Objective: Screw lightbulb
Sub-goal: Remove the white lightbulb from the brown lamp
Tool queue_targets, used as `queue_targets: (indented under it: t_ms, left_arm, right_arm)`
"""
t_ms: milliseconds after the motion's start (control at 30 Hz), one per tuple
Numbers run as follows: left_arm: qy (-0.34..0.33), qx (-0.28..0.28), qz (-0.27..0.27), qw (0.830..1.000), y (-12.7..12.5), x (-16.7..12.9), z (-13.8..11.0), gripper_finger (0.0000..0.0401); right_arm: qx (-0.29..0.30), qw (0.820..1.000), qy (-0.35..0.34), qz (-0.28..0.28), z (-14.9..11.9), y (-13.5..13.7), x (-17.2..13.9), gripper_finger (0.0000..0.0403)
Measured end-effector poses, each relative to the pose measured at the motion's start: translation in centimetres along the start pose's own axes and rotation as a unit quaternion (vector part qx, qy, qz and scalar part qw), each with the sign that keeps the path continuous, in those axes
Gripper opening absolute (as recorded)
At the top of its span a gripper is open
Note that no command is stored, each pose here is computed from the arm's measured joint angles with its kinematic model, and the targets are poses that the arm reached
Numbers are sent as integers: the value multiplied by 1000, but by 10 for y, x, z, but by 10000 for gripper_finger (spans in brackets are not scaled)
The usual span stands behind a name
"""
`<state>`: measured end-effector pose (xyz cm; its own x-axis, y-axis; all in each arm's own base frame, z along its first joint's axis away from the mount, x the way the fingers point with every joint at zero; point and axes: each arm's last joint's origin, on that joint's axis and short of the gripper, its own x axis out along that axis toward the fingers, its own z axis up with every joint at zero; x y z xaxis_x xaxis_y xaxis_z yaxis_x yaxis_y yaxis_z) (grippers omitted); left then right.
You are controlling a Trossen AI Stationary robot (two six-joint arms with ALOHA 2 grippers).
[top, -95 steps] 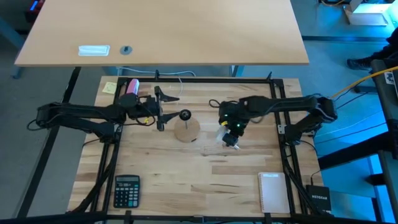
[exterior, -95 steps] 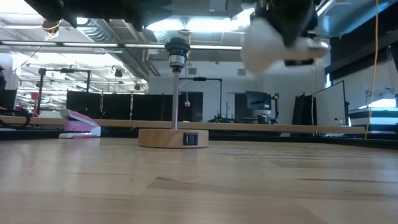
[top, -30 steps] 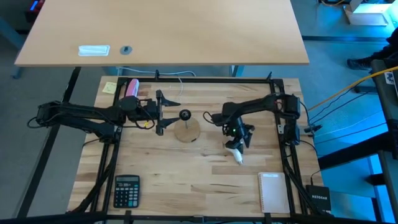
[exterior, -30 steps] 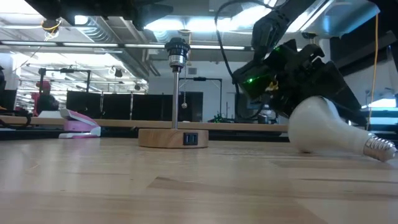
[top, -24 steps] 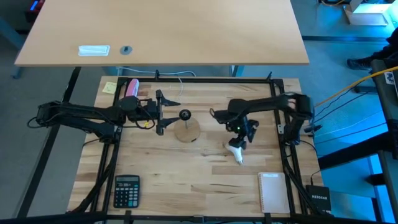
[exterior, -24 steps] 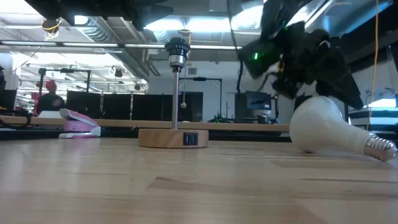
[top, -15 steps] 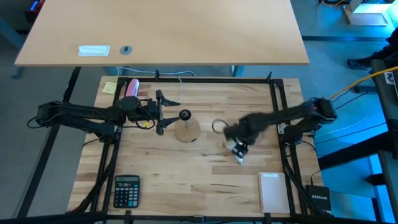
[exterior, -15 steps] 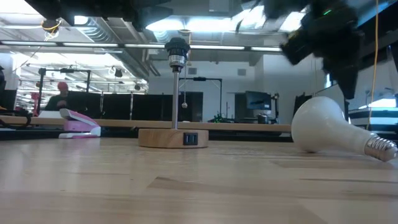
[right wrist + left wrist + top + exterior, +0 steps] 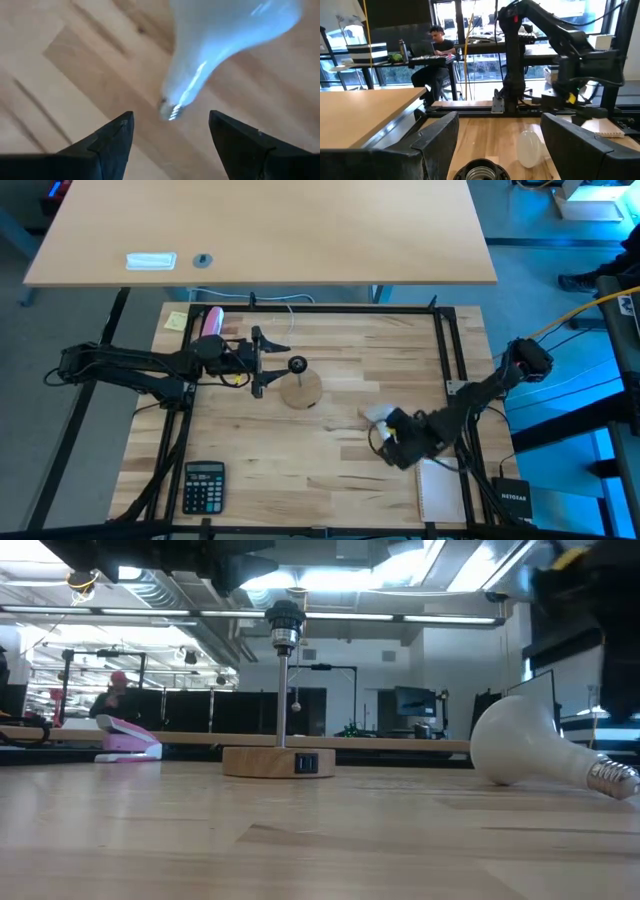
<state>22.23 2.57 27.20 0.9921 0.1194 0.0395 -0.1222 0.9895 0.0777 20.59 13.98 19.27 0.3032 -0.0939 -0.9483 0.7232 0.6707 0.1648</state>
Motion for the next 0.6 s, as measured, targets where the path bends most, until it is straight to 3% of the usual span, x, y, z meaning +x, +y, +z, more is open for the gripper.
queue_targets:
  t_ms: [200,600]
  left_arm:
    - [11,-2,-1,1000,0,0,-2,272]
    - [8,-22,0,1000,0,0,-2,272]
  right_arm:
    - [29,997,-68,-1,-29,-2,23,262]
    - [33,994,-98,-32,-38,5,59,256]
